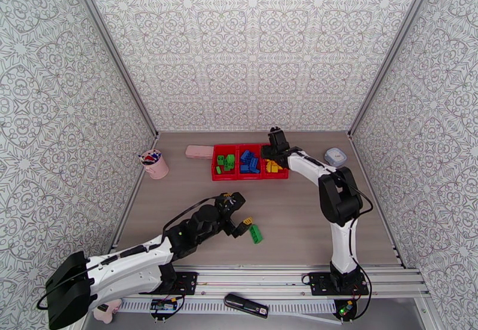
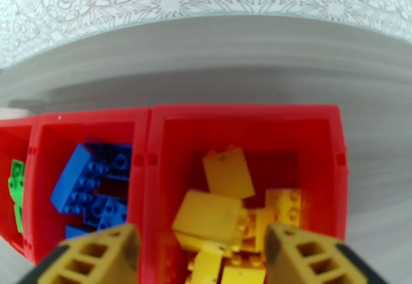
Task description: Sort the legos into containers by color
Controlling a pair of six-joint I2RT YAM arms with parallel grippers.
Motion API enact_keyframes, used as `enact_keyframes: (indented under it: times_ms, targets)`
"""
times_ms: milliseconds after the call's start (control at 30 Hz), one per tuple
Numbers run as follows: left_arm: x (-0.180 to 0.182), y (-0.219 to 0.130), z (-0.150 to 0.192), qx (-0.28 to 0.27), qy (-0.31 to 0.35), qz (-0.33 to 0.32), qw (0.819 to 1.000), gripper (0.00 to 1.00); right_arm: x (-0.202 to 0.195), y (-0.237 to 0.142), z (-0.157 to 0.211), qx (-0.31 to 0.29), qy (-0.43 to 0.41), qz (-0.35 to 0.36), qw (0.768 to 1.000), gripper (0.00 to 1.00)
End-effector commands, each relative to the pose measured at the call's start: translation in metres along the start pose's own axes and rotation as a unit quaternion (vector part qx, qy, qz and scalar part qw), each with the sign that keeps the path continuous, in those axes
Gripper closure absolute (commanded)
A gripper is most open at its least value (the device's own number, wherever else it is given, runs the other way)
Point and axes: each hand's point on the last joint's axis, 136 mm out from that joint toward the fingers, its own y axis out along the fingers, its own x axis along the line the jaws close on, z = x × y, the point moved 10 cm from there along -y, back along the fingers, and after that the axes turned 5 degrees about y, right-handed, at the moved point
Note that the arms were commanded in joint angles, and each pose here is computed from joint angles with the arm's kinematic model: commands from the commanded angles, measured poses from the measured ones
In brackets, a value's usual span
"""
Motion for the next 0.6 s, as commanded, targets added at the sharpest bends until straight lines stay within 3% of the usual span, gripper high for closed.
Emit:
enact_keyframes:
  times_ms: [0, 200, 567]
  targets:
    - [-0.003, -0.002, -0.004, 0.033, 0.004, 0.016, 0.999, 0.00, 0.005, -0.033, -0.008, -0.017, -0.008, -0.052, 0.998, 0.22]
    - [-0.011, 0.003, 0.001, 0.052, 0.019, 0.051, 0.997, 0.00, -0.003, -0.072, 0.009, -0.025, -0.007, -0.087, 0.996, 0.12]
    - [-0.040, 0.018, 0.009, 0.118, 0.080, 0.143, 0.979, 0.00, -0.020, -0.110, 0.038, -0.017, 0.018, -0.096, 0.995, 0.10]
